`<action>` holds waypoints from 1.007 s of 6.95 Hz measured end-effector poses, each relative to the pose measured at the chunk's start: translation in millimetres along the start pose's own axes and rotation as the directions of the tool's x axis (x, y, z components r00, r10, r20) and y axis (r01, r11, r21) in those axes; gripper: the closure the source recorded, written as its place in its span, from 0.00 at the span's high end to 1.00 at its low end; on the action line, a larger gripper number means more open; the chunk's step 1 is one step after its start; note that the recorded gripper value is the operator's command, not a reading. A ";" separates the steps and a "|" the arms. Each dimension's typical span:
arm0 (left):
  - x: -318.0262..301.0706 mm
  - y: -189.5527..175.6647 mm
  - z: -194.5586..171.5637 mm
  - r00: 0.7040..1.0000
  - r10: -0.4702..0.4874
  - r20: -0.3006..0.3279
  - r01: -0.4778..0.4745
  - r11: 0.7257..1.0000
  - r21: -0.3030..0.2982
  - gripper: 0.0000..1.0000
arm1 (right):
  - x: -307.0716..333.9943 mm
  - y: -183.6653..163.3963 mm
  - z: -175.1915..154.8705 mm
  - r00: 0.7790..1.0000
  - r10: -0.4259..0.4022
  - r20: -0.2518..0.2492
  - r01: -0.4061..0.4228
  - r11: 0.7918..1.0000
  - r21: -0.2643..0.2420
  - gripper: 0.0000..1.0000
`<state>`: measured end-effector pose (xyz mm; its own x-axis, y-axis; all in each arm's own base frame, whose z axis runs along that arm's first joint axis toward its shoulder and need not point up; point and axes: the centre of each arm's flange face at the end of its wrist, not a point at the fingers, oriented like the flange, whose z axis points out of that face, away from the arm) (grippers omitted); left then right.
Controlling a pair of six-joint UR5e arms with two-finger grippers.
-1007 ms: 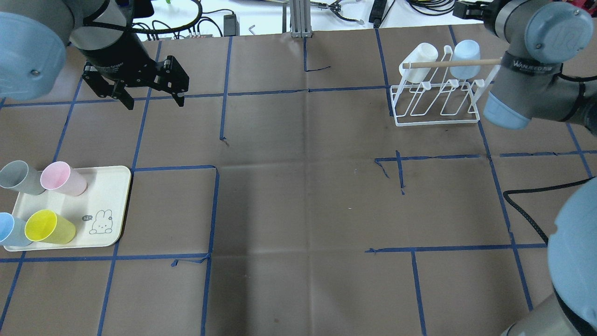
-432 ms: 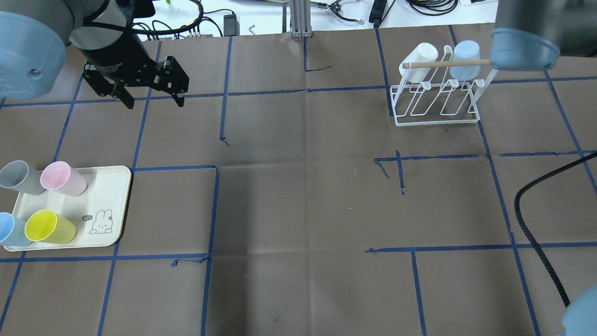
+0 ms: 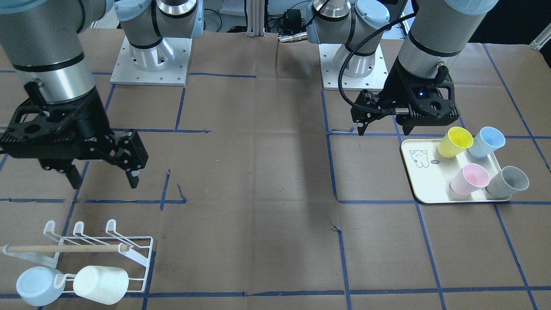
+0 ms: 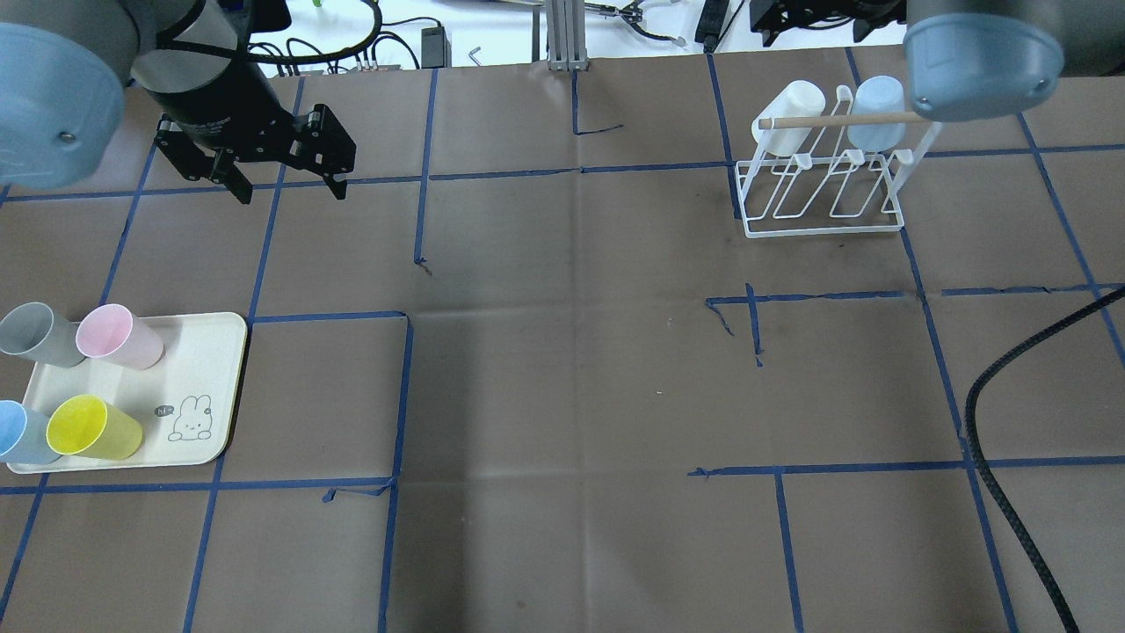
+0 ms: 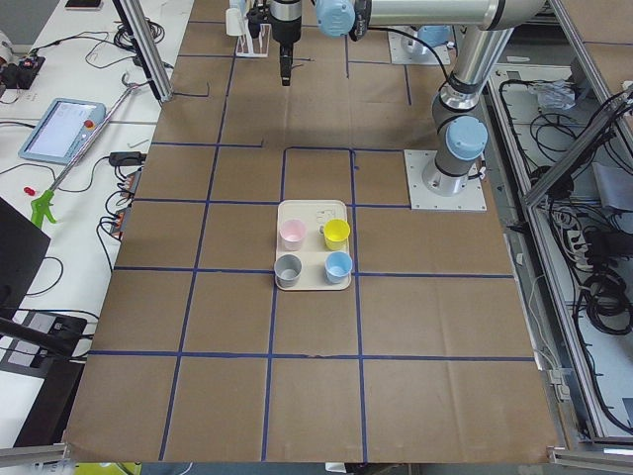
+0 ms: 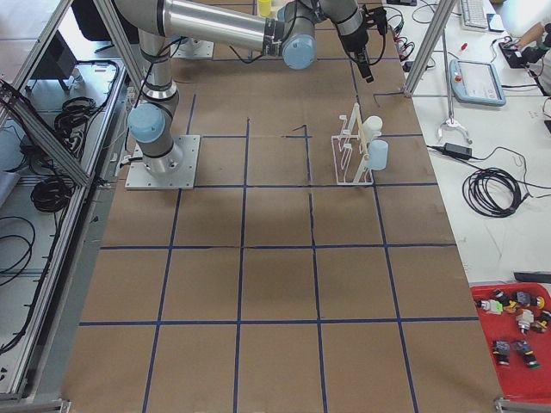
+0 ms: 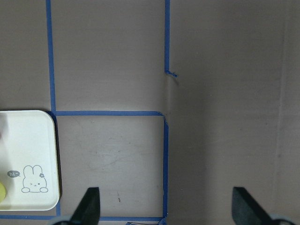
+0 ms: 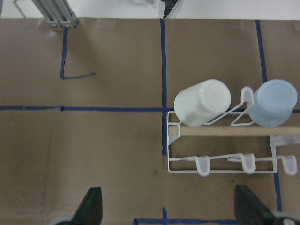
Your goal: Transfer IKEA cup to right arm and place on rack
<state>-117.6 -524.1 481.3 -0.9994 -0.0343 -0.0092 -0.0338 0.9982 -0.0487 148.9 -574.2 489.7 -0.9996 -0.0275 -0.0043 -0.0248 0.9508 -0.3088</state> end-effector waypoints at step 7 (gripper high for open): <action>0.0 1.5 1.9 0.999 -0.052 -0.006 0.052 0.999 -0.013 1.00 | -17.0 52.6 -34.5 0.998 0.068 -0.012 -0.069 0.979 -0.194 1.00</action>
<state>-117.7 -522.6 479.4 -0.9963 -0.0858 -0.0003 -0.0857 0.9956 -0.0365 164.2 -513.1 506.4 -0.9991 0.0409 -0.0141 0.0422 0.9922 -0.1171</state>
